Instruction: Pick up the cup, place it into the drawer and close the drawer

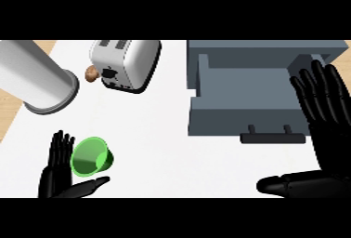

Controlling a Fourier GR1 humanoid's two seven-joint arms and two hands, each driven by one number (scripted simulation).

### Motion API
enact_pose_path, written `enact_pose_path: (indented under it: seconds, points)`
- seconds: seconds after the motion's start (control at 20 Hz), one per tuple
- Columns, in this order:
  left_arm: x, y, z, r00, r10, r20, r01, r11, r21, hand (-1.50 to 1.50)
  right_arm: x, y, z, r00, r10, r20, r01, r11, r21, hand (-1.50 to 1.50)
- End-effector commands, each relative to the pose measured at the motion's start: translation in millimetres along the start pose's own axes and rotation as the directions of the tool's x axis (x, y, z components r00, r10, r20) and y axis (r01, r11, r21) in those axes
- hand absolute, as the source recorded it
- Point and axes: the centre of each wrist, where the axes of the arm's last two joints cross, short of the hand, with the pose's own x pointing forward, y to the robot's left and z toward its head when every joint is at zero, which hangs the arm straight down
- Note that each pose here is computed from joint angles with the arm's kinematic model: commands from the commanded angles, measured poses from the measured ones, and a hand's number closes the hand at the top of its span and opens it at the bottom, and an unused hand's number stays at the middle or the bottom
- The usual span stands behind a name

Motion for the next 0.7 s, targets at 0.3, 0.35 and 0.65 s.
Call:
enact_pose_path:
  seconds: [0.3, 0.35, 0.65]
  points:
    - [-21, 19, -13, 0.999, 0.005, -0.044, -0.006, 1.000, -0.007, -1.50, 17, 7, 14, 1.000, -0.009, -0.001, 0.009, 1.000, -0.013, -1.50]
    - [-39, 30, 0, 1.000, -0.010, -0.020, 0.010, 1.000, -0.003, -1.50, 13, 7, 4, 1.000, 0.007, 0.012, -0.008, 1.000, 0.009, -1.50]
    - [-31, 5, -19, 1.000, 0.011, -0.010, -0.012, 0.998, -0.063, -1.50, 14, -12, 13, 1.000, -0.001, 0.001, 0.001, 1.000, 0.014, -1.50]
